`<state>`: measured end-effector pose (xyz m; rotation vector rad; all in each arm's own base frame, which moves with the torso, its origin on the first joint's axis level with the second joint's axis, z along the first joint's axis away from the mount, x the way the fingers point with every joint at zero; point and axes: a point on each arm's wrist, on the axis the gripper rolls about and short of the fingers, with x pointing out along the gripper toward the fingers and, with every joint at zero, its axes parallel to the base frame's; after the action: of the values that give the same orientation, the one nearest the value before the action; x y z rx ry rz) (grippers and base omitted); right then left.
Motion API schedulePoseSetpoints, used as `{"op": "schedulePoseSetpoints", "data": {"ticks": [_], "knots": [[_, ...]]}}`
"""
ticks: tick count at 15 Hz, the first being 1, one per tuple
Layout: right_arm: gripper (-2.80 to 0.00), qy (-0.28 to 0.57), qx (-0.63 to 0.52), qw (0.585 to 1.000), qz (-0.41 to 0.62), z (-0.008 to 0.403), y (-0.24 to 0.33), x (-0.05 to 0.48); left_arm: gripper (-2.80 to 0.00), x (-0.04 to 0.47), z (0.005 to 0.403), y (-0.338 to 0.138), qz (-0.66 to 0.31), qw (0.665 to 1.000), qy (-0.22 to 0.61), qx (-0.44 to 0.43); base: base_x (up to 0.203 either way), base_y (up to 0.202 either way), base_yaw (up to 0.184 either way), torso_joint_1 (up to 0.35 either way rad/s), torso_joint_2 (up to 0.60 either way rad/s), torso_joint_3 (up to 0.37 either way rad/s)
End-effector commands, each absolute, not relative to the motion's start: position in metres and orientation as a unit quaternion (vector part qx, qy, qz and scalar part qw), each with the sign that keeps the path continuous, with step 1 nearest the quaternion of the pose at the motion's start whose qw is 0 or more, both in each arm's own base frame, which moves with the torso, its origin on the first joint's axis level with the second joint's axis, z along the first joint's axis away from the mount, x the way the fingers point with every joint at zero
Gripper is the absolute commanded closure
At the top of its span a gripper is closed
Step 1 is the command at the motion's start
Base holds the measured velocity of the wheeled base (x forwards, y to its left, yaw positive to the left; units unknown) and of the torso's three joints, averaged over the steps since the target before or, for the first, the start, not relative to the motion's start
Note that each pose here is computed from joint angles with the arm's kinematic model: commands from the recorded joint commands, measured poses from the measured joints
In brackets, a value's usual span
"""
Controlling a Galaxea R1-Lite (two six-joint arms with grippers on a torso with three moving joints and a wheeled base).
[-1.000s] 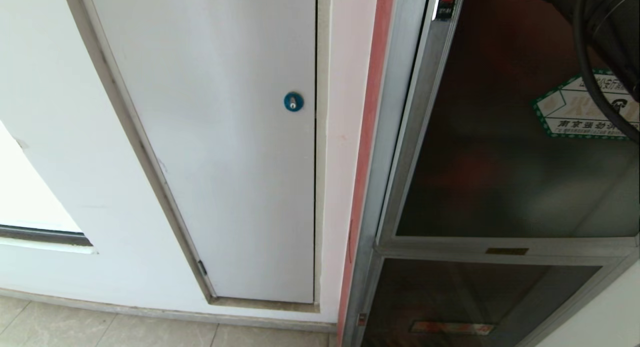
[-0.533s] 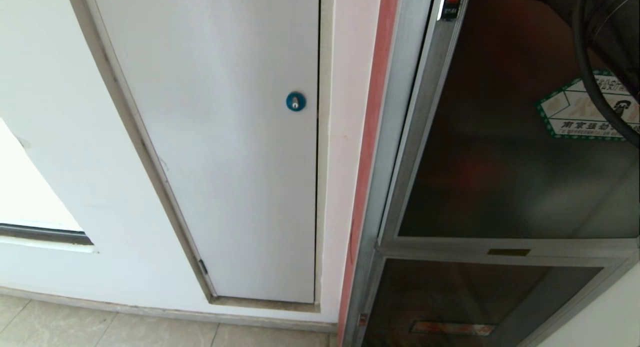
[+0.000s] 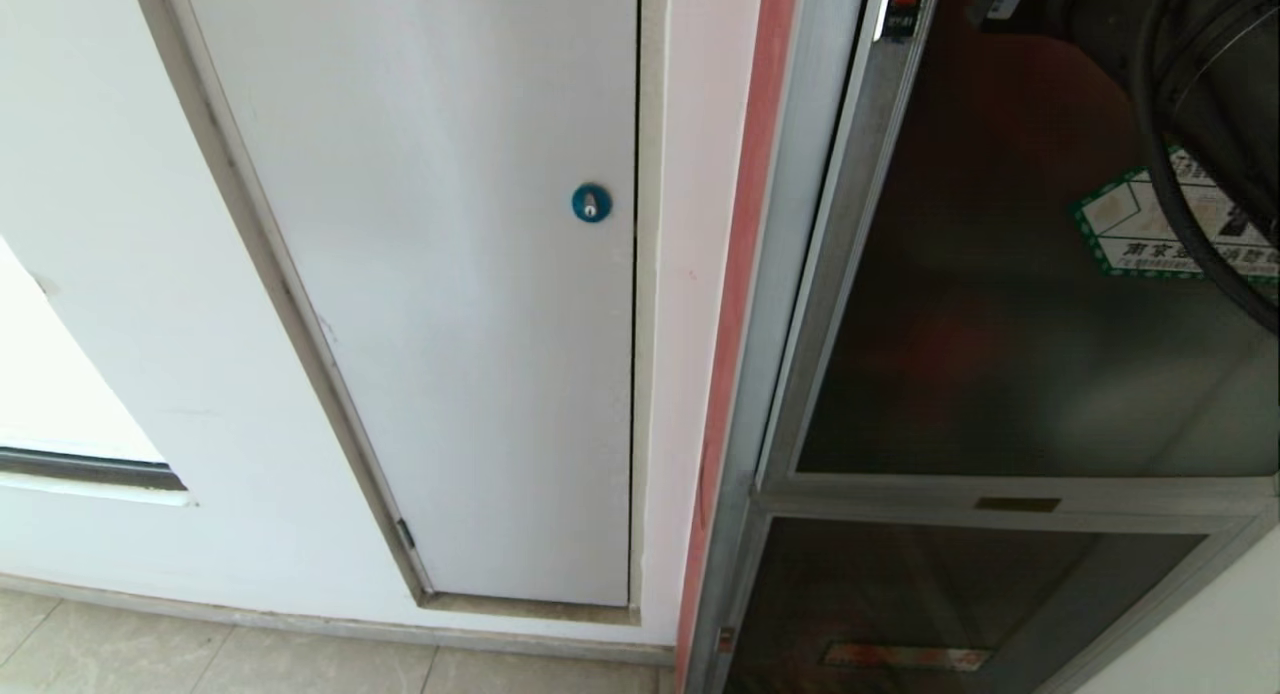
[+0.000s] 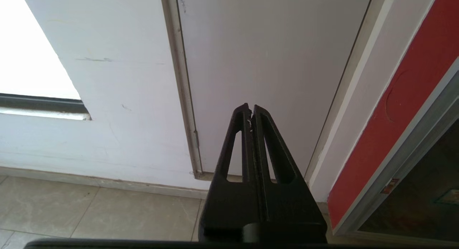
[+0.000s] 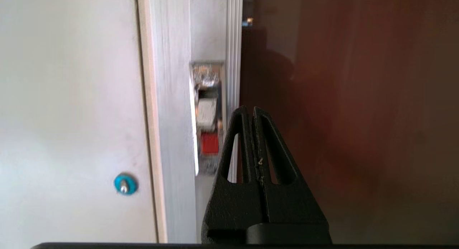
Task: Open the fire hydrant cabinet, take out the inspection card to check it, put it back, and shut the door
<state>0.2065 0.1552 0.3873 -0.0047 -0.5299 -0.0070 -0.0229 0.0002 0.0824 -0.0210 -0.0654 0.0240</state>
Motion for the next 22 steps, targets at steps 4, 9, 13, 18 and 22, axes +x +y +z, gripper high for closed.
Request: {"op": "schedulePoseSetpoints", "data": {"ticks": [4, 9, 13, 18, 22], "knots": [[0.00, -0.251, -0.004, 0.968, 0.005, 0.373, 0.161, 0.202, 0.00, -0.021, 0.077, 0.000, 0.013, 1.000, -0.023, -0.010, 0.000, 0.000, 0.000, 0.000, 0.00, 0.000], [0.00, -0.255, -0.008, 0.967, 0.001, 0.354, 0.163, 0.204, 0.00, -0.021, 0.077, 0.000, 0.013, 1.000, -0.023, -0.011, 0.000, 0.000, 0.000, 0.000, 0.00, 0.000], [-2.80, -0.247, -0.012, 0.969, 0.004, 0.347, 0.166, 0.207, 0.00, -0.021, 0.077, 0.000, 0.013, 1.000, -0.023, -0.010, 0.000, 0.000, 0.000, 0.000, 0.00, 0.000], [-2.80, -0.255, -0.010, 0.967, 0.004, 0.349, 0.169, 0.211, 0.00, -0.021, 0.077, 0.000, 0.013, 1.000, -0.023, -0.010, 0.000, 0.000, 0.000, 0.000, 0.00, 0.000], [-2.80, -0.268, -0.005, 0.963, -0.001, 0.361, 0.176, 0.219, 0.00, -0.021, 0.077, 0.000, 0.013, 1.000, -0.023, -0.010, 0.000, 0.000, 0.000, 0.000, 0.00, 0.000]]}}
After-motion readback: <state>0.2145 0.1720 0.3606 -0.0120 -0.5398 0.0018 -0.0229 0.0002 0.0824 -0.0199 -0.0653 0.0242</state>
